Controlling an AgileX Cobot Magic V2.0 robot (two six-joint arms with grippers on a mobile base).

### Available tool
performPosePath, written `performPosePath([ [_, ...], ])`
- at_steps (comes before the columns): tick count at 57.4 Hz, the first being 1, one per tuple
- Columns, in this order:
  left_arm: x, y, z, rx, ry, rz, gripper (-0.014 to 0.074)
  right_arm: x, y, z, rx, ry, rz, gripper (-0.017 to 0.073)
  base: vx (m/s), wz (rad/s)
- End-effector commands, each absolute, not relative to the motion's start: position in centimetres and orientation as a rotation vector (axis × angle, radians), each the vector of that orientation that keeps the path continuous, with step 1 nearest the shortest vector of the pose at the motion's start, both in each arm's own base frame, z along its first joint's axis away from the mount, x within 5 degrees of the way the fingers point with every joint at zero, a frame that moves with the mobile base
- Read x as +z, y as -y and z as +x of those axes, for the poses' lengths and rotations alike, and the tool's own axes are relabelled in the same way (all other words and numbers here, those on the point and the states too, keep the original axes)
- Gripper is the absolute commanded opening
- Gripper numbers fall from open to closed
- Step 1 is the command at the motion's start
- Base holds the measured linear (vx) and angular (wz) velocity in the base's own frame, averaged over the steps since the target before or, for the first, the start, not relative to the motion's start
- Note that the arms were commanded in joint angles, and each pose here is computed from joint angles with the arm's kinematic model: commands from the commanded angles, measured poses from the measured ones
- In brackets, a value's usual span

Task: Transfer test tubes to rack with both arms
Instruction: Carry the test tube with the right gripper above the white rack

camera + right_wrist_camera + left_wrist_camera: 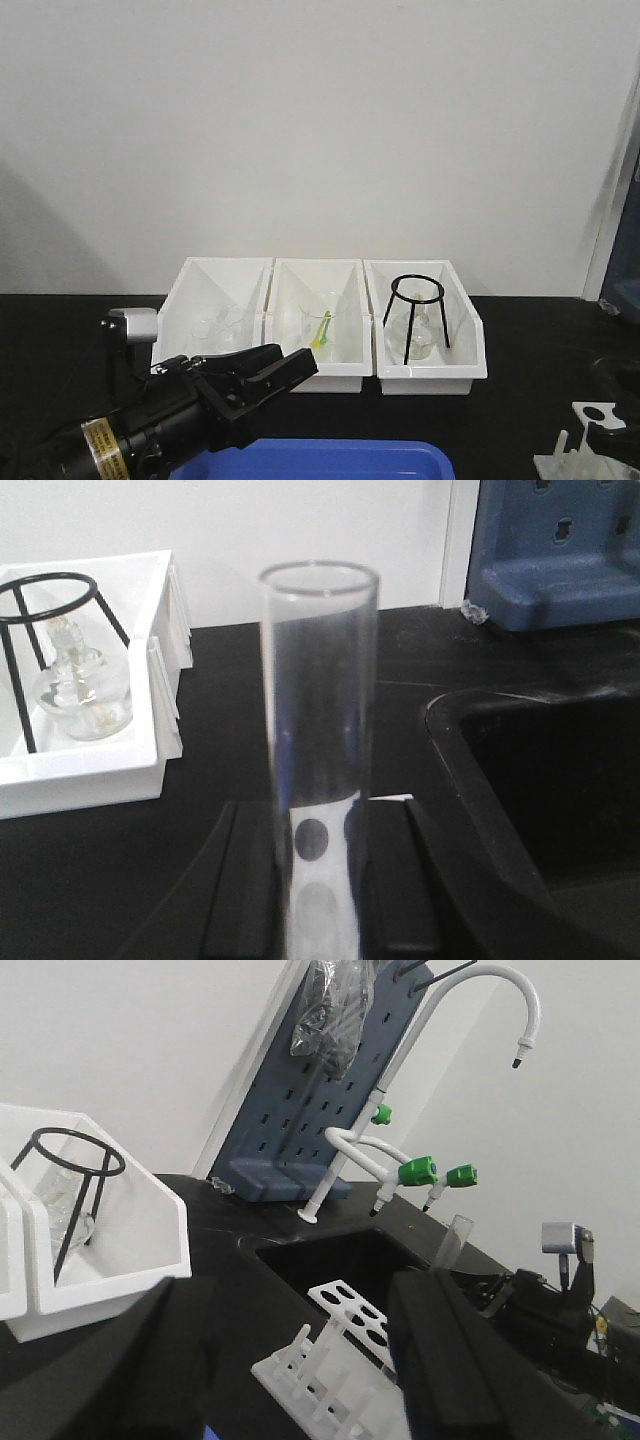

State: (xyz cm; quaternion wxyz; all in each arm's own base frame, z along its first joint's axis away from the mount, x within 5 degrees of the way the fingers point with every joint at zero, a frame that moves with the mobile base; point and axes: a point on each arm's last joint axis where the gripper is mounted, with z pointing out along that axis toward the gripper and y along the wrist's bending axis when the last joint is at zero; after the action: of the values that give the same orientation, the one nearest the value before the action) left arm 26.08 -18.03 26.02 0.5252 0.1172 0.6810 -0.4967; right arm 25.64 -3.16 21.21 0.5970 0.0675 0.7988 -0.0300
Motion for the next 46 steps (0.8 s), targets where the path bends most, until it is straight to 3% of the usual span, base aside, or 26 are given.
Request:
performPosePath([
  [1,28.6,18.1,25.8,-1.245,-1.496,0.271,0.0477,22.9,3.2,26.2,-0.082,-1.738,0.113,-0.0006,0.0,0.0],
  [21,28.5,18.1,25.8,-1.239,-1.506,0.269,0.0477,19.8,2.9,24.0,-0.085,-1.627,0.106,-0.0006,0.0,0.0],
  [46,28.5,18.1,25.8,-1.239,-1.506,0.269,0.0477,18.7,2.9,23.8,-0.083,-1.716,0.119,0.0001,0.0,0.0],
])
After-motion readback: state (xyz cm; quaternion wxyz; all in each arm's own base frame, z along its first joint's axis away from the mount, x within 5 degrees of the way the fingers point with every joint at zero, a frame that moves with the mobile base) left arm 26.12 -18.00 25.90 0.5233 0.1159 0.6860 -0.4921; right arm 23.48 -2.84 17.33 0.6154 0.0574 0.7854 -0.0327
